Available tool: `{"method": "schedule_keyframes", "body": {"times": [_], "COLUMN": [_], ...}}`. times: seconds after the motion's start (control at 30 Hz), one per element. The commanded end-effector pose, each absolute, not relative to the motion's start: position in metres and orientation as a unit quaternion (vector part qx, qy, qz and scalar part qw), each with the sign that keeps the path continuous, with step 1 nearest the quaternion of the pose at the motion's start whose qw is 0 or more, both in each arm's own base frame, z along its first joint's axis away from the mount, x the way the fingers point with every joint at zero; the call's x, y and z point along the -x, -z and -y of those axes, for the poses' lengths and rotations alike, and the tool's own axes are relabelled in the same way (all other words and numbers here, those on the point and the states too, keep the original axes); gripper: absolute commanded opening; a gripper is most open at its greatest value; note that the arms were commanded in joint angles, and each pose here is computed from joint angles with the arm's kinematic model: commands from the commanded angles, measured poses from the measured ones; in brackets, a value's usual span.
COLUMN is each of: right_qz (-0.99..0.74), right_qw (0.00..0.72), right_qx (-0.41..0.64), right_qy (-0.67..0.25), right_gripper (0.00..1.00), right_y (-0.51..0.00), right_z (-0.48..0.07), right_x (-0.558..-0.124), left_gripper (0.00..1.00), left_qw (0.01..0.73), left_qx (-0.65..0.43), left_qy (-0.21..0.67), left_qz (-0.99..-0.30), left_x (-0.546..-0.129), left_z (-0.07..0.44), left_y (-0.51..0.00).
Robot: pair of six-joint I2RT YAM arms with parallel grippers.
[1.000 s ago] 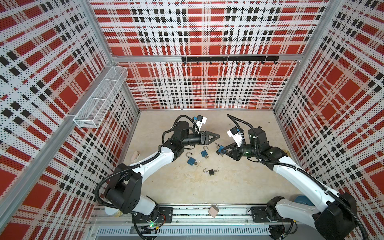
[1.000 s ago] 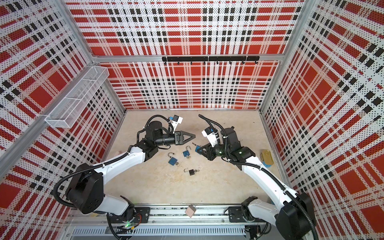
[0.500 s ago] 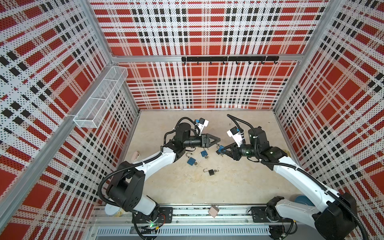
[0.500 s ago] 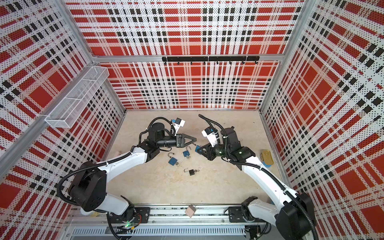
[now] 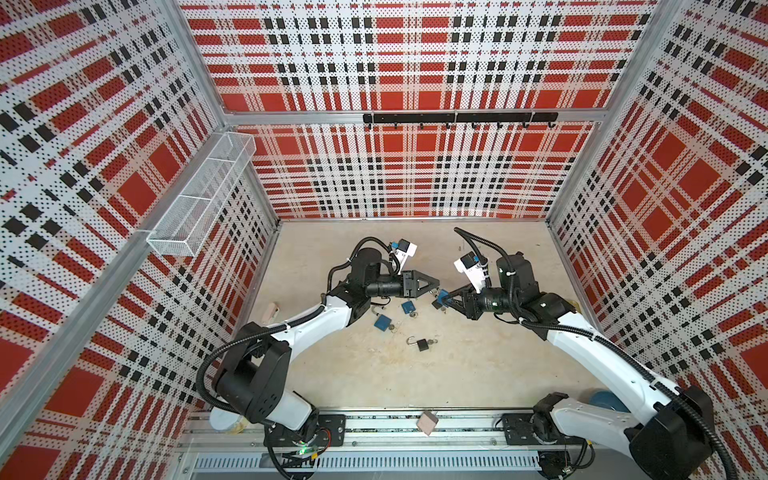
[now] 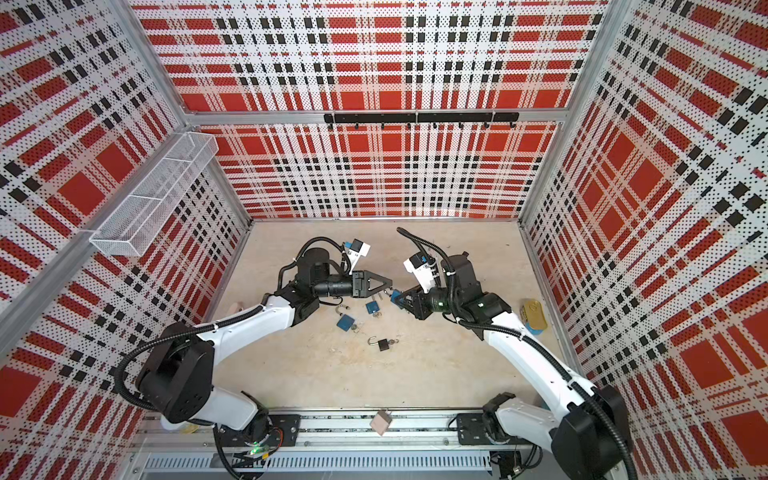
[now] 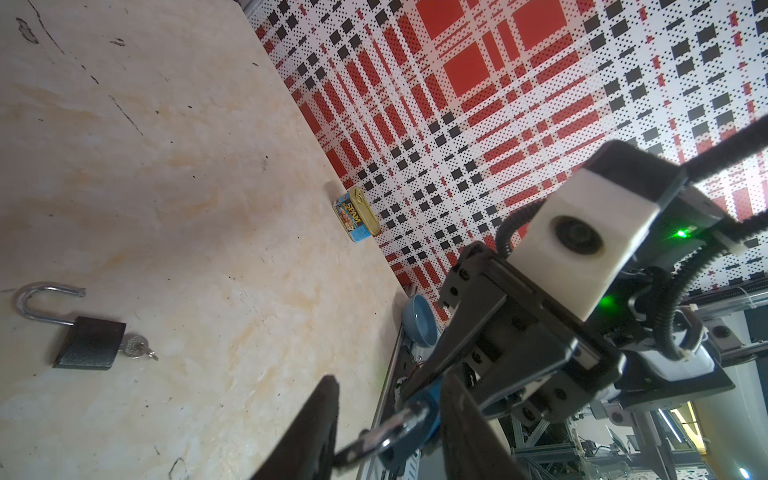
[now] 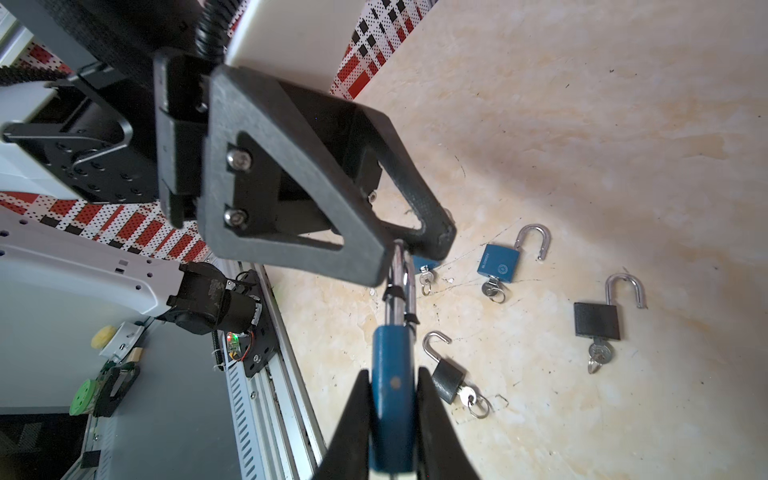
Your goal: Lock with the key
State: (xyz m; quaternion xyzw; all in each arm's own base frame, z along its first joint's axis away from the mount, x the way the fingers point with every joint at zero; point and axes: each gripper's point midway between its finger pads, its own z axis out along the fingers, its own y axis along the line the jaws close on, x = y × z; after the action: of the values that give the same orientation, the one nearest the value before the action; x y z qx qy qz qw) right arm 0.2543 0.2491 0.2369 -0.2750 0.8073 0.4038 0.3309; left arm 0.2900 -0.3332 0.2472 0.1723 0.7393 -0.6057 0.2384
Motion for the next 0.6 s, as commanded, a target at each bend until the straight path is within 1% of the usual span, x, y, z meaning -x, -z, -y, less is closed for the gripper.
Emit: {"method": "schedule_keyframes", "body": {"times": [0.0, 0.57], "right_qz": [-0.777, -0.779], "right_qw": [0.381, 0.365], "right_qx": [0.294, 0.296], "right_qy": [-0.405, -0.415], "right_gripper": [0.00, 0.00], "right_y": [-0.269, -0.263], "right_z": [-0.253, -0.258], "right_x": [-0.262, -0.262], "left_gripper": [0.43, 0.41], "left_qw": [0.240, 0.255], "left_qx": [-0.180, -0.173], "left_qy": [0.616, 0.621], "left_qz": [-0.729, -0.720], "left_x": [-0.284, -0.285], "left_z": [0.329, 0.321], "left_y": [-0.256, -0.263]}}
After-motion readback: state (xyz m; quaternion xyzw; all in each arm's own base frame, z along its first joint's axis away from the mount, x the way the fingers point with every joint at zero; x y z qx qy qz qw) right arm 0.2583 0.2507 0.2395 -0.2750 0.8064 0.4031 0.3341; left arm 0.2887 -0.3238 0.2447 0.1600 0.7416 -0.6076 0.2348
